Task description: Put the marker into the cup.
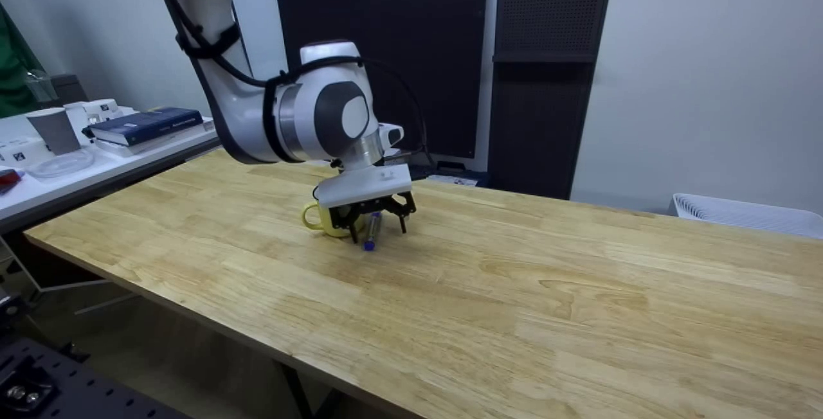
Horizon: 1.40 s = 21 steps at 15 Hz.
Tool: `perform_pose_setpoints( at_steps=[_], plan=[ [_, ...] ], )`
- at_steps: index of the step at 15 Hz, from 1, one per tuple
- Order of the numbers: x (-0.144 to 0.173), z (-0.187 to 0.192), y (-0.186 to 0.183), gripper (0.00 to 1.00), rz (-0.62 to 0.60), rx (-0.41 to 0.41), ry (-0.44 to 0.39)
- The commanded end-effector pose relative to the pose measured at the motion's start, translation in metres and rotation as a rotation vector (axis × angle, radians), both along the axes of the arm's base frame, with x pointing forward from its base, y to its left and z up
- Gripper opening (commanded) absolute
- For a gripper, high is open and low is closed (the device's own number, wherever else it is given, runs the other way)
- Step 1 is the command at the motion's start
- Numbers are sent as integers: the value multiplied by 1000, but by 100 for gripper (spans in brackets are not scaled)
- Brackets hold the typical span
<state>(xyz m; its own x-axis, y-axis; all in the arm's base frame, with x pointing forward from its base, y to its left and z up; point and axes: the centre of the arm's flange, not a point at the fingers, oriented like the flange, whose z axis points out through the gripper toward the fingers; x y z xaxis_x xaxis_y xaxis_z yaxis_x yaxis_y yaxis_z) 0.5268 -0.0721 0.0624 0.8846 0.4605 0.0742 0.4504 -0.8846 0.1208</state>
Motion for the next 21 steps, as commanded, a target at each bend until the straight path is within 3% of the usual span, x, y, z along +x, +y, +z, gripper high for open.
perform_pose_setpoints(
  at_steps=[1,11,15,21],
  plan=[
    [7,-13,-2,74,-24,7,-33],
    [6,5,-2,5,-33,8,-89],
    [2,14,-7,6,-61,-3,-85],
    [0,71,-19,6,-147,-45,-87]
  ],
)
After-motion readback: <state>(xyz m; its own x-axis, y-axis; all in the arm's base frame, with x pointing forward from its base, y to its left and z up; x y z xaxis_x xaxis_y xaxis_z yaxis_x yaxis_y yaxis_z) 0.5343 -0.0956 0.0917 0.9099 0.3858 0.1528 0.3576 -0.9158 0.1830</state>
